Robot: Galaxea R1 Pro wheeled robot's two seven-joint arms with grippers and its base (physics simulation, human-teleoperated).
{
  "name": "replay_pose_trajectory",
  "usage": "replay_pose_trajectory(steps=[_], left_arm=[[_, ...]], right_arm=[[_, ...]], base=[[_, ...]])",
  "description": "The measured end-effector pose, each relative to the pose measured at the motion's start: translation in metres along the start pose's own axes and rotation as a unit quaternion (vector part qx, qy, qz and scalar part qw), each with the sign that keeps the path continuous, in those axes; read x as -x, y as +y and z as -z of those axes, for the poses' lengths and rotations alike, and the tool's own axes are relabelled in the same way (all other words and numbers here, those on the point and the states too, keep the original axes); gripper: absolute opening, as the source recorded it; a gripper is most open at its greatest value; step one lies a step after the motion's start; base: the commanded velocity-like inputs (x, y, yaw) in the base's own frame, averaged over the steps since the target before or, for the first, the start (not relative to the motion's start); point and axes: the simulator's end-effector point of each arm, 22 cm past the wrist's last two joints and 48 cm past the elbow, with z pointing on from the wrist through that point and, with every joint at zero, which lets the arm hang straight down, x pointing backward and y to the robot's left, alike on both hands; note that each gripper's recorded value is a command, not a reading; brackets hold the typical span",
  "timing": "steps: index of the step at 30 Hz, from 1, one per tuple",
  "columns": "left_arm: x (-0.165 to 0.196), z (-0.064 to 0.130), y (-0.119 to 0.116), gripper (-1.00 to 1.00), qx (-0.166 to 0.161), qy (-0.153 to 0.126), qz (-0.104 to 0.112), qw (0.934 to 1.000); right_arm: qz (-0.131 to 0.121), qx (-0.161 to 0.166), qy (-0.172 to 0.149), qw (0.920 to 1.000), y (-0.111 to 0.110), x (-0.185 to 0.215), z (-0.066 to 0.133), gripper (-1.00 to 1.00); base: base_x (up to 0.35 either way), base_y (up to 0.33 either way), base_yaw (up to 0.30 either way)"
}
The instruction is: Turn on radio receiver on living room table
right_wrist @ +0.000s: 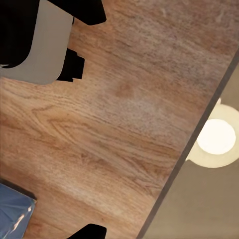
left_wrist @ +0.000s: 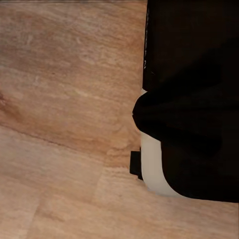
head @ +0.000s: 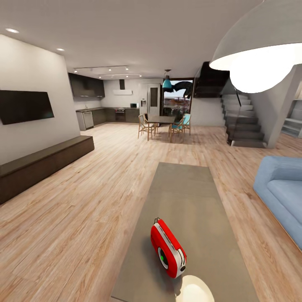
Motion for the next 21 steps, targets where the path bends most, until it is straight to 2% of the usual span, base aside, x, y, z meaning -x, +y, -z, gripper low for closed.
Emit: replay_pose_trajectory(steps=[21], left_arm=[[-0.0008, -0.0004, -0.0058, -1.00, -0.003, 0.000, 0.003, 1.0000]], right_arm=[[0.000, 0.000, 0.000, 1.0000, 0.0000, 0.0000, 0.0000, 1.00]], base=[[0.000, 0.000, 0.000]])
